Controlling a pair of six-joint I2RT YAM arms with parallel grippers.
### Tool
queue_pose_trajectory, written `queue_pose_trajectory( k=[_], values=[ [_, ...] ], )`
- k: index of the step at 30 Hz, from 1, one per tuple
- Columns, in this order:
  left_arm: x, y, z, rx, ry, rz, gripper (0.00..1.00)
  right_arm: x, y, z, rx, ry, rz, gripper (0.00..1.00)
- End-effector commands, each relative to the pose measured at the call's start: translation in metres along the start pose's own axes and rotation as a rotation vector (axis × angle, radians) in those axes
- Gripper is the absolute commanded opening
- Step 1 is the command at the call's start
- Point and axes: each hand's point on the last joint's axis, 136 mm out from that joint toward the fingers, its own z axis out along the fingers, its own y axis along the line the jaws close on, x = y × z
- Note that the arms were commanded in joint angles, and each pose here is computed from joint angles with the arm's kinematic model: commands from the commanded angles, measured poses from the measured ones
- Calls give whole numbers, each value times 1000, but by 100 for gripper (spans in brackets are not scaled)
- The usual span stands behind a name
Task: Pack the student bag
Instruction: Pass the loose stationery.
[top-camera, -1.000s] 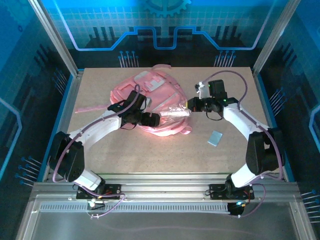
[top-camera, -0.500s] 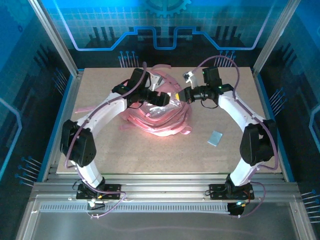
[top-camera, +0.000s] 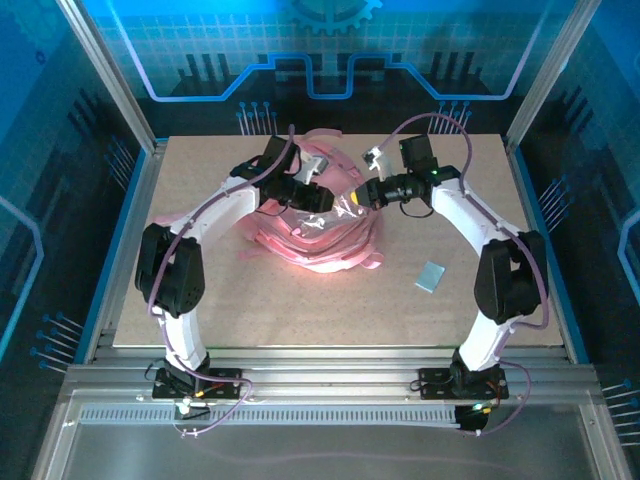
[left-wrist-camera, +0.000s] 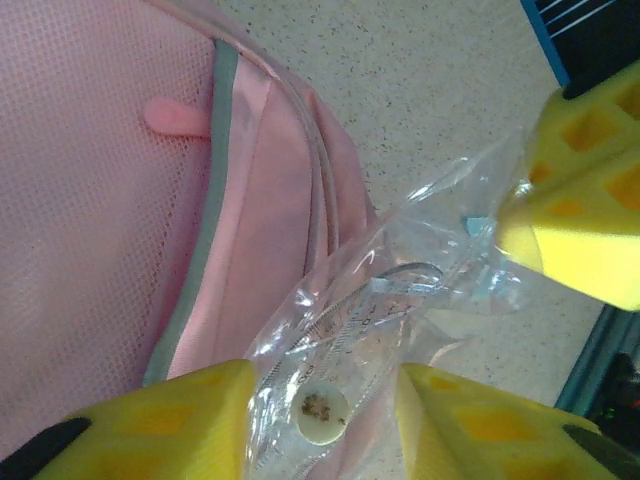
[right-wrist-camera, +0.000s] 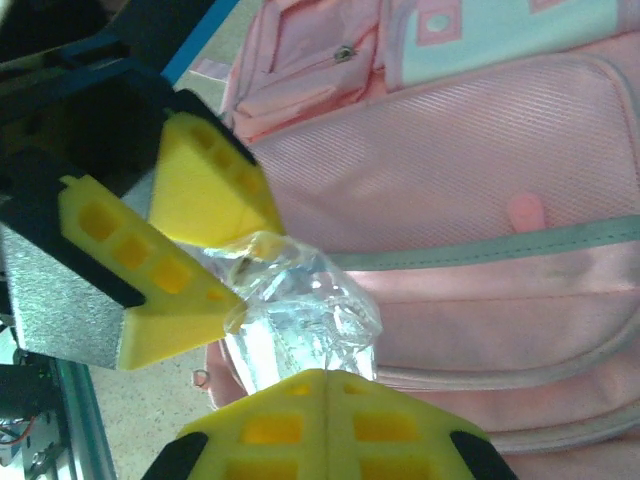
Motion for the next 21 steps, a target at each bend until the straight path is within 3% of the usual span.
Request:
queue_pose_trajectory(
  k=[1, 6, 11, 12, 15, 19, 21],
  values=[
    [18, -24, -2, 124, 54, -60, 29, -17, 3, -1, 0, -23, -34, 0],
    [15, -29, -10, 116, 44, -60, 3, -24, 2, -3, -3, -27, -42, 0],
    [6, -26, -17, 64, 16, -95, 0, -35, 3, -8, 12, -55, -13, 0],
    [1, -25, -19, 49, 3, -109, 0, -38, 0, -10, 37, -63, 20, 7],
    [-13, -26, -24, 37, -46, -178, 2, -43, -7, -22, 112, -103, 133, 56],
    [-34, -31, -28, 77, -149, -281, 3, -38, -12, -44, 185, -199, 265, 87],
    [-42, -32, -29, 106, -210, -330, 3, -31, -13, -52, 198, -234, 317, 90]
  ],
)
